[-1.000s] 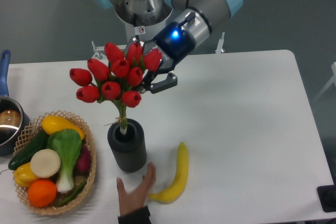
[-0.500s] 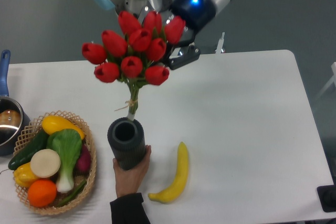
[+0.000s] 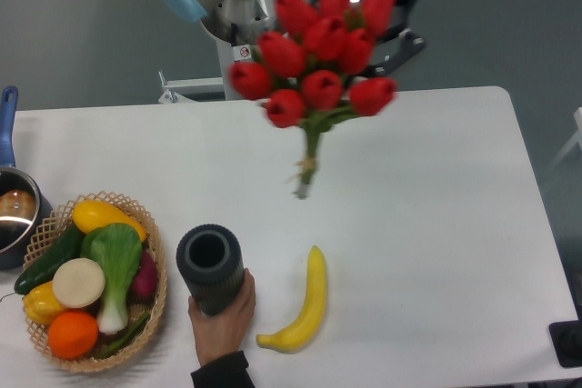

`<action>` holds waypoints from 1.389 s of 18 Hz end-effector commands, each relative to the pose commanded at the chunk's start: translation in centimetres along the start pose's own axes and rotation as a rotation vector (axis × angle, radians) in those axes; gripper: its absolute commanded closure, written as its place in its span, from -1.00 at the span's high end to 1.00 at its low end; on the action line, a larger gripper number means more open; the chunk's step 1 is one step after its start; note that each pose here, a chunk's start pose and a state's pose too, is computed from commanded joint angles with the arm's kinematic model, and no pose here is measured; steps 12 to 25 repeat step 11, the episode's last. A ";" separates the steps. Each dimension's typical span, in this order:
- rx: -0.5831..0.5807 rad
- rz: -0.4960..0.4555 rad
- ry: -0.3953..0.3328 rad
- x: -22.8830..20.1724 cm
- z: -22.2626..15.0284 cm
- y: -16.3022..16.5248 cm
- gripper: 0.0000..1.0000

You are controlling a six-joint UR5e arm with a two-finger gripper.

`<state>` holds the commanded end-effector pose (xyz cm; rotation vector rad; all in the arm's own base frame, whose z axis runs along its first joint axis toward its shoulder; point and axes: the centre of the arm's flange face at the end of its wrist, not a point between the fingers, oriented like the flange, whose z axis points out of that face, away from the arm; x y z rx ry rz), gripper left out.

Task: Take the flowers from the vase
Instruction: 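Hold the tulips raised above the table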

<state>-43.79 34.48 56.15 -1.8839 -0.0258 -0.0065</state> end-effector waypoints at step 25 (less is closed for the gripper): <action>-0.086 -0.015 -0.075 -4.9 -0.7 6.0 -0.12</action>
